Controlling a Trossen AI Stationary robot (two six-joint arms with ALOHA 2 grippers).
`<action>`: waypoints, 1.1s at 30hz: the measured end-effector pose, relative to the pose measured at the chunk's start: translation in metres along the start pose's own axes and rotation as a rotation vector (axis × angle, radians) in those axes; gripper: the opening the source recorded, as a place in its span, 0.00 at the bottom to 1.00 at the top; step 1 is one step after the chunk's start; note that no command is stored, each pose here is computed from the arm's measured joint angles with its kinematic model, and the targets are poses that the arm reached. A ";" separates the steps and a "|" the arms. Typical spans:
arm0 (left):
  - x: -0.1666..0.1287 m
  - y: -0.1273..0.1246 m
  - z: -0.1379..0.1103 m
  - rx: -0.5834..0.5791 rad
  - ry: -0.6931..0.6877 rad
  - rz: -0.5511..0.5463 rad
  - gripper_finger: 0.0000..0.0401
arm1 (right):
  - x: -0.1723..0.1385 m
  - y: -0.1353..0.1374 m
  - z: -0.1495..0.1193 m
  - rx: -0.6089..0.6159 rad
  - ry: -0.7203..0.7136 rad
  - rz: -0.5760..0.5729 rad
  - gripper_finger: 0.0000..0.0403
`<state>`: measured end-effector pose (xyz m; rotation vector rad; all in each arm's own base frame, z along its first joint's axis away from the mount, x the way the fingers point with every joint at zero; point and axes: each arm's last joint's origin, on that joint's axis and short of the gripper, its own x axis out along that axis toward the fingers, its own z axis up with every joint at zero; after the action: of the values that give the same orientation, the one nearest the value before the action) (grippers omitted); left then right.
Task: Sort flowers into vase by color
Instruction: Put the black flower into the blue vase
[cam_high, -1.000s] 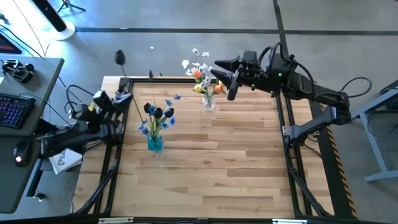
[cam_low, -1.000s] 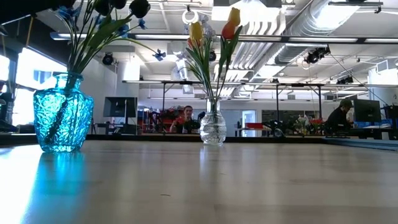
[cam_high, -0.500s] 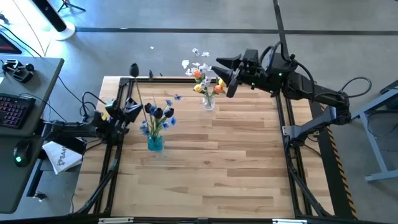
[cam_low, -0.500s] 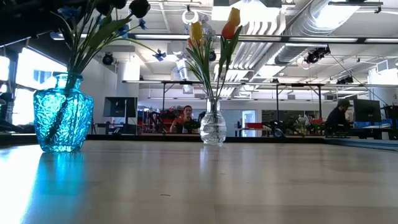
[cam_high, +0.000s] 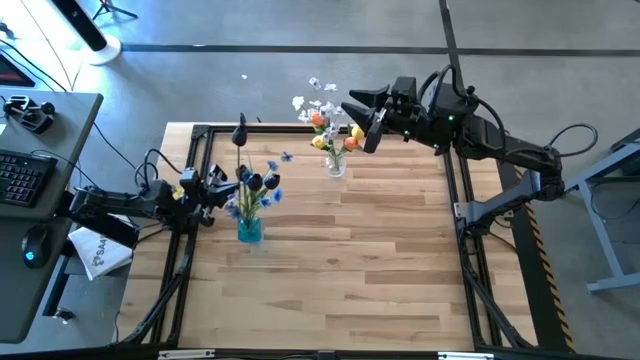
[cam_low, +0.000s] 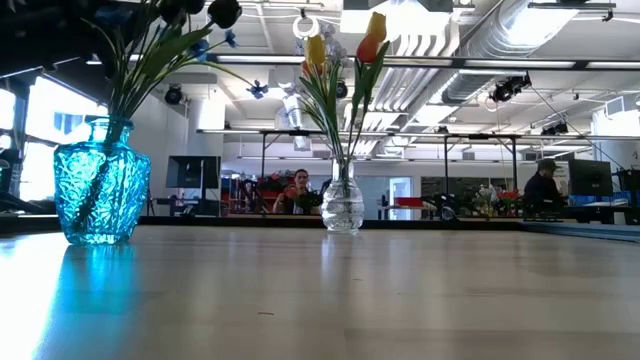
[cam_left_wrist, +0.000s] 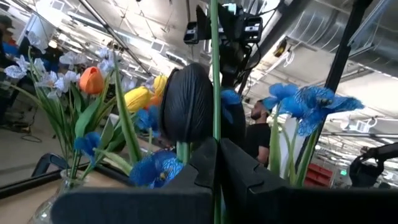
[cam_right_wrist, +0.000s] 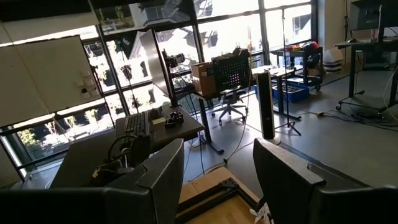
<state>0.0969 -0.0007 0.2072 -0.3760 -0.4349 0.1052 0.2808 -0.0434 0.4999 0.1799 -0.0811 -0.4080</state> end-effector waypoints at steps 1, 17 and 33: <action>0.000 0.000 0.000 0.002 0.005 0.002 0.00 | 0.000 0.000 0.000 0.000 0.000 0.000 0.47; 0.000 0.000 -0.003 0.061 0.040 -0.022 0.00 | 0.000 -0.001 0.000 0.001 -0.010 -0.036 0.47; 0.000 -0.001 -0.005 0.130 0.067 -0.075 0.00 | 0.000 -0.001 0.003 0.011 -0.044 -0.057 0.47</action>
<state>0.0990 -0.0033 0.2032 -0.2350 -0.3730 0.0475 0.2799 -0.0451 0.5030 0.1841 -0.1212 -0.4690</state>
